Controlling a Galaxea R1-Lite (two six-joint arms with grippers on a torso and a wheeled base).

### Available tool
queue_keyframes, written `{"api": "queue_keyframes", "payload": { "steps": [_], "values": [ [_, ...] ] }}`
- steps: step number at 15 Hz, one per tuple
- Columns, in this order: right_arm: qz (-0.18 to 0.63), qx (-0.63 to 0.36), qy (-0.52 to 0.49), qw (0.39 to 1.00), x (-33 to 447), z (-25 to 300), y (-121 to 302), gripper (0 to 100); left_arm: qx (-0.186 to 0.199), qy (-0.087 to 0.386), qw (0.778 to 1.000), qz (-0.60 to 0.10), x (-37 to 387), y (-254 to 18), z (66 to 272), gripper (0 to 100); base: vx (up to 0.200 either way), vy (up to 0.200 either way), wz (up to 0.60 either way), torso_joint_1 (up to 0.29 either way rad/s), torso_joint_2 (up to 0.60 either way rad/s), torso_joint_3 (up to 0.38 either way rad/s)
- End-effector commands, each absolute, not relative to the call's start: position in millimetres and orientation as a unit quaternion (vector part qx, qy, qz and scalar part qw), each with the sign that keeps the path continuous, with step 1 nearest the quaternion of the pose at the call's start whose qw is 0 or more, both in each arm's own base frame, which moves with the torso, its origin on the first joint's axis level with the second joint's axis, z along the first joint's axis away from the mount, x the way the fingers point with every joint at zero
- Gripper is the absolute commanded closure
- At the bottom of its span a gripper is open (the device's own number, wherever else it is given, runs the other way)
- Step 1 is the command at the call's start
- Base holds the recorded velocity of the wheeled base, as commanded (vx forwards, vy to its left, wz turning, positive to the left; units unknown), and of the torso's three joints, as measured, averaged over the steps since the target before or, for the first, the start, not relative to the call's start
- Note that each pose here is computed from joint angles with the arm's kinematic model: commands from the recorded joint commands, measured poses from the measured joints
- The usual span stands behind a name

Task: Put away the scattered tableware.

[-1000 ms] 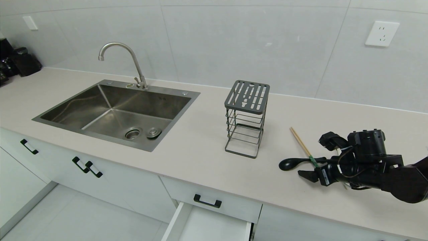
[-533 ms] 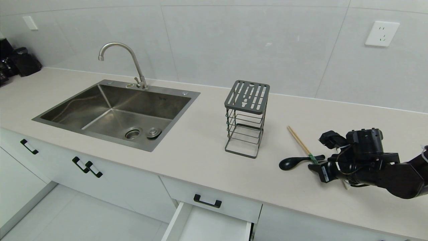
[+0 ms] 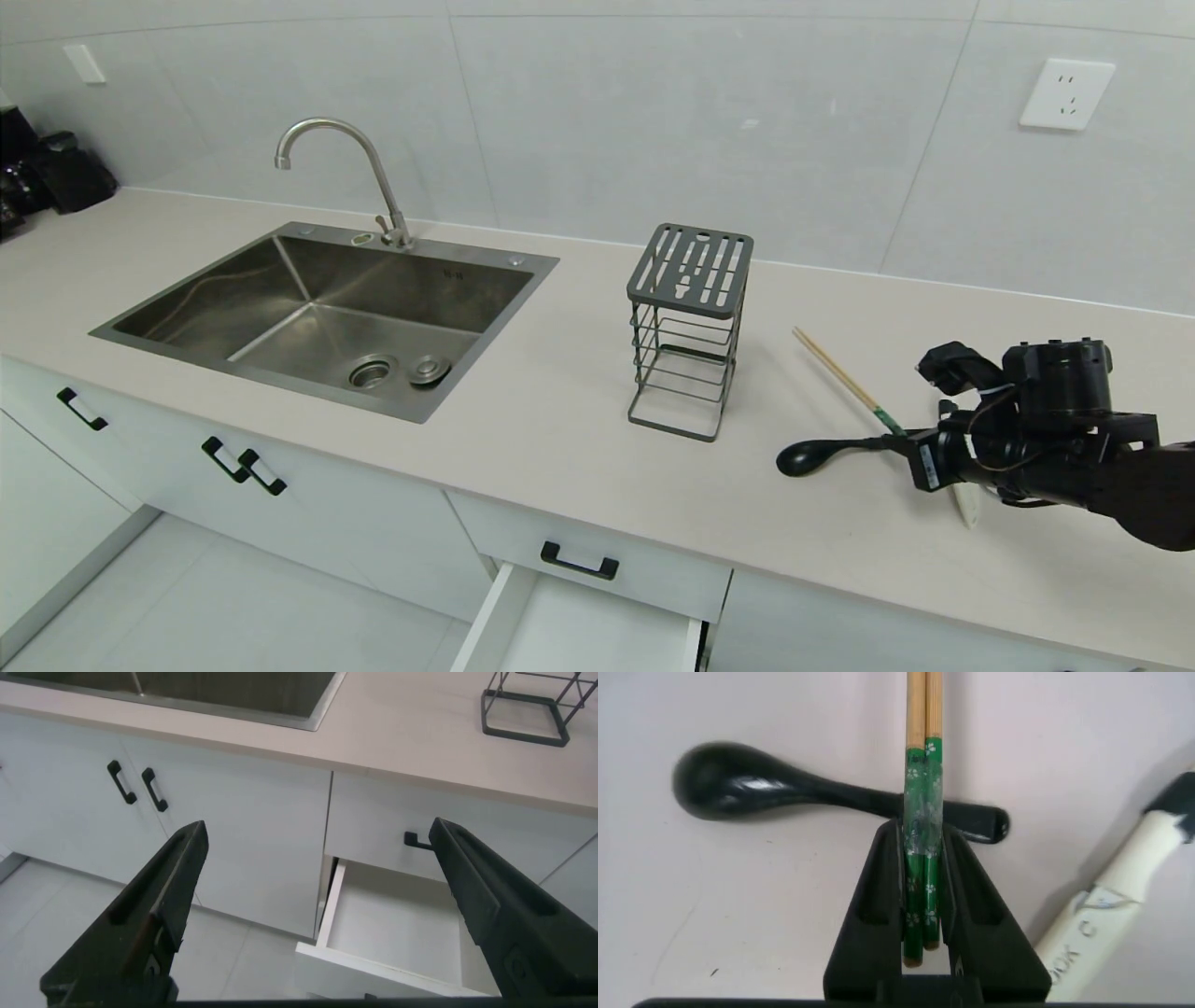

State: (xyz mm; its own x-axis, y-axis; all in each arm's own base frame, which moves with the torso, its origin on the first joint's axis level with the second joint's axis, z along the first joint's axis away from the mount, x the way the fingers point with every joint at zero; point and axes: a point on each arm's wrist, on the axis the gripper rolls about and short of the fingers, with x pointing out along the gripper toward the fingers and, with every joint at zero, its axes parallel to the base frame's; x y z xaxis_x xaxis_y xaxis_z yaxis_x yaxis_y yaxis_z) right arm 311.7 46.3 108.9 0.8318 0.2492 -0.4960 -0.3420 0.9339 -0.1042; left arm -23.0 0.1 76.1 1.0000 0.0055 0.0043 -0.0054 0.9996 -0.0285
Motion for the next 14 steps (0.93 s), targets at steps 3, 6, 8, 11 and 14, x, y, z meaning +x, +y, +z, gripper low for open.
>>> {"api": "queue_keyframes", "payload": {
  "steps": [3, 6, 8, 11, 14],
  "values": [
    [0.165, -0.103, 0.184, 0.963, 254.6, 145.7, 45.2, 100, -0.015, -0.002, 1.0, 0.003, -22.9, 0.1, 76.1, 0, 0.0, 0.0, 0.0, 0.0, 0.0, 0.0],
    [0.172, -0.117, 0.14, 0.968, 217.5, 164.6, 40.9, 100, -0.015, -0.002, 1.0, 0.003, -22.9, 0.1, 76.1, 0, 0.0, 0.0, 0.0, 0.0, 0.0, 0.0],
    [0.184, -0.12, 0.113, 0.969, 198.3, 173.4, 41.4, 100, -0.015, -0.002, 1.0, 0.003, -22.9, 0.1, 76.1, 0, 0.0, 0.0, 0.0, 0.0, 0.0, 0.0],
    [0.214, -0.122, 0.066, 0.967, 176.9, 189.5, 48.9, 100, -0.015, -0.002, 1.0, 0.003, -22.9, 0.1, 76.1, 0, 0.0, 0.0, 0.0, 0.0, 0.0, 0.0],
    [0.253, -0.12, 0.008, 0.96, 155.8, 208.8, 56.6, 100, -0.015, -0.002, 1.0, 0.003, -22.9, 0.1, 76.1, 0, 0.0, 0.0, 0.0, 0.0, 0.0, 0.0]
  ]
}}
